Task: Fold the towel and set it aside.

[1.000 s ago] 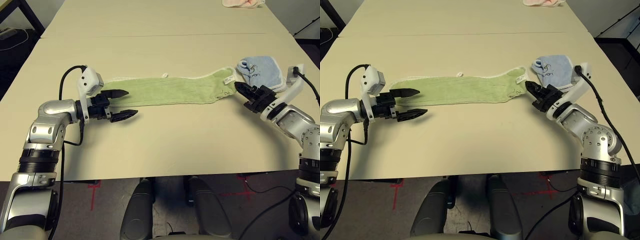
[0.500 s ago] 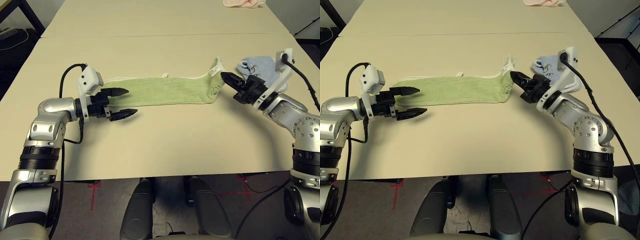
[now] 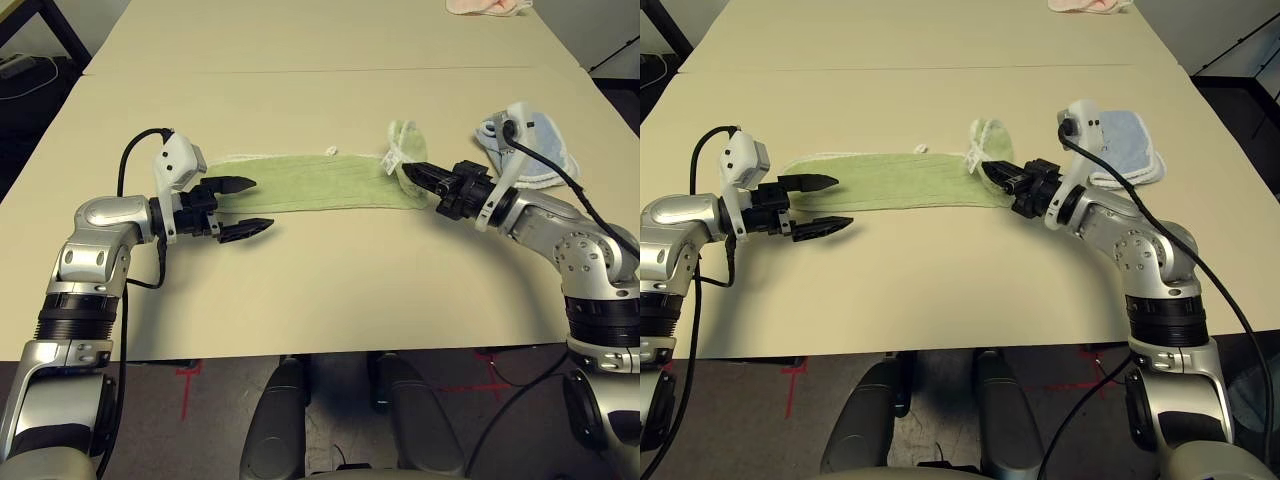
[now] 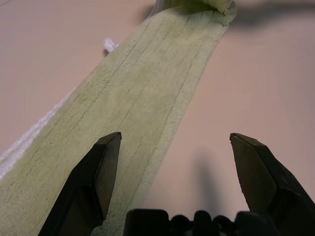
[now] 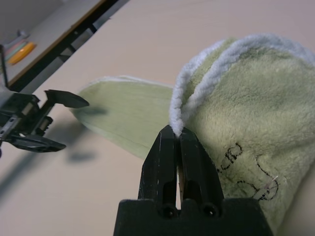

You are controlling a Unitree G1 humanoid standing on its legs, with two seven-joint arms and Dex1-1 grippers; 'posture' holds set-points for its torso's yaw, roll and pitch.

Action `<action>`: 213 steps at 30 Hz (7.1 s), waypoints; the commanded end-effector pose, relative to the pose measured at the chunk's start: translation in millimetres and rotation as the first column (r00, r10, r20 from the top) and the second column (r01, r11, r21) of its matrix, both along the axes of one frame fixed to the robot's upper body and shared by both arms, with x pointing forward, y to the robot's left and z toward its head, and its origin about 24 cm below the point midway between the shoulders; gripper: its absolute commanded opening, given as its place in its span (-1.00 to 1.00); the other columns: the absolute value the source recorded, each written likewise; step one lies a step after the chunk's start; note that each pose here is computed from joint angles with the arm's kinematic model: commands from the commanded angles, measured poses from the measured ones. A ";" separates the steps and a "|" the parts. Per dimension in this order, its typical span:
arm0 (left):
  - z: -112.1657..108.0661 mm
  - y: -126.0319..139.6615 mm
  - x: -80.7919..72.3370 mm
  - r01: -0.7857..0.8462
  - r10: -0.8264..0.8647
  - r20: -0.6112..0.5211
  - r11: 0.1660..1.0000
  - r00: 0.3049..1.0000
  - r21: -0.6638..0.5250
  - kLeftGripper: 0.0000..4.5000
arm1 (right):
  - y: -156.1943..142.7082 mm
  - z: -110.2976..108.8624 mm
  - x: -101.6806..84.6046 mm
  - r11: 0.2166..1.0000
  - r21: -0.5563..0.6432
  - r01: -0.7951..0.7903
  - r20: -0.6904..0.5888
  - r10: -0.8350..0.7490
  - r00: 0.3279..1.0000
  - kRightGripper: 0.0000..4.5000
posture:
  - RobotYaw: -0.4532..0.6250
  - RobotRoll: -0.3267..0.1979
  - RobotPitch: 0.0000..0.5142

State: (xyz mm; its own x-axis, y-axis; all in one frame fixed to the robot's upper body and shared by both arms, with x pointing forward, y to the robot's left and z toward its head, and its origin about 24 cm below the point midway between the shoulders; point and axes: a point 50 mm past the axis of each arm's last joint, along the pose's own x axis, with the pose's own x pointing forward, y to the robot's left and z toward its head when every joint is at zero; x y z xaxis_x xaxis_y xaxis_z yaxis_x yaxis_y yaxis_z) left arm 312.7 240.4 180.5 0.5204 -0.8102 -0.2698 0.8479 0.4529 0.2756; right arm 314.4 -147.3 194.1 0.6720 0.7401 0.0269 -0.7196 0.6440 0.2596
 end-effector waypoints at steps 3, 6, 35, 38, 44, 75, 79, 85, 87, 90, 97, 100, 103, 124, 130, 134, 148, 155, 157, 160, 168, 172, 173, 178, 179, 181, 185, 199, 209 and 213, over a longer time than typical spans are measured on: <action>-2.3 1.6 -2.3 -0.007 0.008 -0.014 1.000 1.000 0.015 1.00 | 16.1 6.6 -2.7 0.998 -0.013 -0.064 0.045 0.065 0.997 -0.99 | -0.01 0.25 -0.22; -2.3 0.8 -2.1 -0.007 0.007 -0.013 1.000 1.000 0.013 1.00 | 23.7 5.2 -2.4 0.996 -0.021 -0.091 0.051 0.092 0.994 -0.99 | -0.01 0.25 -0.21; -4.8 1.9 -3.1 -0.019 0.019 -0.010 1.000 1.000 0.016 1.00 | 67.7 -29.4 19.9 0.966 -0.237 -0.103 -0.002 0.106 0.994 -0.99 | 0.01 0.25 -0.20; -5.2 1.7 -3.0 -0.019 0.019 -0.010 1.000 1.000 0.014 1.00 | 73.8 -29.7 19.9 0.961 -0.252 -0.111 0.000 0.115 0.993 -0.99 | 0.01 0.25 -0.20; -5.9 2.3 -3.4 -0.020 0.020 -0.014 1.000 1.000 0.016 1.00 | 84.8 -29.0 18.2 0.953 -0.265 -0.147 -0.002 0.152 0.988 -0.28 | 0.02 0.25 -0.21; -2.8 -3.6 4.9 -0.014 0.014 0.013 1.000 1.000 0.013 1.00 | -29.4 -5.9 13.5 0.843 -0.535 -0.057 0.306 0.256 0.917 0.99 | -0.04 0.25 -0.24; -5.0 -0.8 5.5 -0.048 0.048 -0.004 0.998 0.999 0.030 1.00 | -33.0 -10.7 13.2 0.824 -0.562 -0.072 0.326 0.301 0.896 0.99 | -0.03 0.25 -0.23; 0.1 1.2 3.4 -0.050 0.049 0.021 0.999 0.999 0.022 1.00 | -38.5 -16.5 8.9 0.796 -0.590 -0.139 0.328 0.393 0.859 0.99 | 0.00 0.25 -0.20; 0.8 3.0 2.6 -0.051 0.050 0.023 0.998 0.998 0.025 1.00 | -40.2 -17.0 8.4 0.801 -0.579 -0.155 0.333 0.405 0.851 0.99 | 0.00 0.25 -0.20; 1.9 6.6 1.8 -0.065 0.065 0.026 0.998 0.998 0.021 1.00 | -42.8 -18.3 7.3 0.795 -0.578 -0.181 0.333 0.433 0.838 0.99 | 0.01 0.25 -0.19; 8.2 25.3 0.0 -0.224 0.225 -0.007 0.974 0.974 0.041 1.00 | -38.9 -17.3 9.6 0.794 -0.574 -0.198 0.357 0.461 0.812 0.99 | 0.04 0.25 -0.18; 12.2 33.3 0.0 -0.309 0.311 -0.023 0.948 0.950 0.076 1.00 | -36.9 -18.8 10.9 0.791 -0.579 -0.197 0.354 0.461 0.814 0.99 | 0.06 0.25 -0.18; 18.3 40.6 1.3 -0.418 0.419 -0.054 0.908 0.906 0.025 1.00 | -33.8 -19.1 10.8 0.795 -0.572 -0.203 0.356 0.464 0.811 0.99 | 0.06 0.25 -0.18; 13.1 55.1 -33.7 -0.607 0.517 -0.572 0.794 0.637 0.041 1.00 | -27.8 -18.2 10.2 0.804 -0.558 -0.206 0.361 0.458 0.812 0.99 | 0.05 0.25 -0.19; 9.8 48.8 -25.0 -0.646 0.451 -0.659 0.760 0.601 -0.069 1.00 | -30.8 -20.5 9.8 0.799 -0.567 -0.200 0.351 0.454 0.819 0.99 | 0.04 0.25 -0.21; 8.1 43.7 -16.1 -0.678 0.412 -0.697 0.721 0.587 -0.145 1.00 | -30.6 -20.0 9.5 0.799 -0.567 -0.200 0.352 0.454 0.818 0.99 | 0.04 0.25 -0.22; -1.7 45.2 -8.6 -0.740 0.407 -0.755 0.656 0.514 -0.150 1.00 | -31.9 -17.1 7.5 0.805 -0.563 -0.188 0.362 0.445 0.819 0.99 | 0.01 0.25 -0.23; -6.8 51.8 -8.6 -0.773 0.437 -0.762 0.621 0.478 -0.129 1.00 | -30.4 -17.2 7.0 0.807 -0.560 -0.188 0.365 0.444 0.818 0.99 | 0.01 0.25 -0.23; -6.8 53.8 -6.7 -0.789 0.449 -0.759 0.599 0.471 -0.135 1.00 | -30.1 -17.2 7.1 0.807 -0.560 -0.188 0.365 0.445 0.818 0.99 | 0.01 0.25 -0.23; -6.6 57.5 -2.6 -0.818 0.479 -0.749 0.557 0.457 -0.143 1.00 | -29.8 -17.2 7.1 0.807 -0.559 -0.189 0.366 0.444 0.818 0.99 | 0.01 0.25 -0.23; -6.7 59.1 -0.9 -0.833 0.504 -0.739 0.536 0.447 -0.139 1.00 | -29.6 -17.4 6.9 0.807 -0.560 -0.187 0.365 0.443 0.819 0.99 | 0.01 0.25 -0.23; -6.2 59.8 0.7 -0.840 0.517 -0.731 0.523 0.446 -0.143 0.56 | -29.1 -17.7 6.7 0.808 -0.559 -0.187 0.366 0.443 0.818 1.00 | 0.01 0.25 -0.23; -5.9 59.8 1.1 -0.841 0.517 -0.730 0.522 0.446 -0.144 0.40 | -28.9 -17.9 6.5 0.807 -0.559 -0.188 0.366 0.444 0.818 1.00 | 0.01 0.25 -0.23; -4.5 59.5 2.9 -0.842 0.514 -0.730 0.516 0.449 -0.155 -0.46 | -28.7 -18.6 6.1 0.807 -0.560 -0.189 0.363 0.444 0.819 1.00 | 0.01 0.25 -0.23; -4.0 59.4 3.3 -0.843 0.512 -0.732 0.514 0.450 -0.159 -0.62 | -28.8 -18.6 6.1 0.807 -0.560 -0.189 0.363 0.443 0.820 1.00 | 0.01 0.25 -0.23; -2.8 59.0 4.2 -0.844 0.506 -0.734 0.510 0.453 -0.168 -0.97 | -28.8 -18.8 6.3 0.807 -0.560 -0.188 0.361 0.443 0.821 1.00 | 0.01 0.25 -0.24; 1.2 56.7 5.6 -0.841 0.482 -0.745 0.506 0.461 -0.192 -0.99 | -29.2 -19.3 6.7 0.806 -0.561 -0.186 0.359 0.440 0.823 1.00 | 0.01 0.25 -0.24; 31.7 16.2 9.1 -0.690 0.338 -0.708 0.665 0.620 -0.287 -0.99 | -37.5 -19.8 9.0 0.811 -0.563 -0.161 0.355 0.414 0.838 1.00 | 0.00 0.25 -0.28; 56.2 -19.6 19.6 -0.573 0.236 -0.654 0.733 0.719 -0.366 -0.99 | -45.7 -18.9 10.4 0.813 -0.567 -0.132 0.356 0.387 0.851 1.00 | 0.00 0.25 -0.30; 60.8 -34.3 24.8 -0.531 0.191 -0.644 0.754 0.741 -0.387 -0.99 | -51.0 -19.2 10.9 0.815 -0.568 -0.112 0.354 0.365 0.861 1.00 | 0.00 0.25 -0.30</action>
State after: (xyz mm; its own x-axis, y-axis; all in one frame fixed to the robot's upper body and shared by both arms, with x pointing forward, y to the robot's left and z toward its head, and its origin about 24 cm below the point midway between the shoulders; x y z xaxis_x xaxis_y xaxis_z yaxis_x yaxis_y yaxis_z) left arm 335.7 211.2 240.9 0.7215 -0.6626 -0.2012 0.4857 0.6913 -0.5349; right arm 325.9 -188.1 176.4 0.4495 0.8782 -0.1636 -0.8338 0.3468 -0.4295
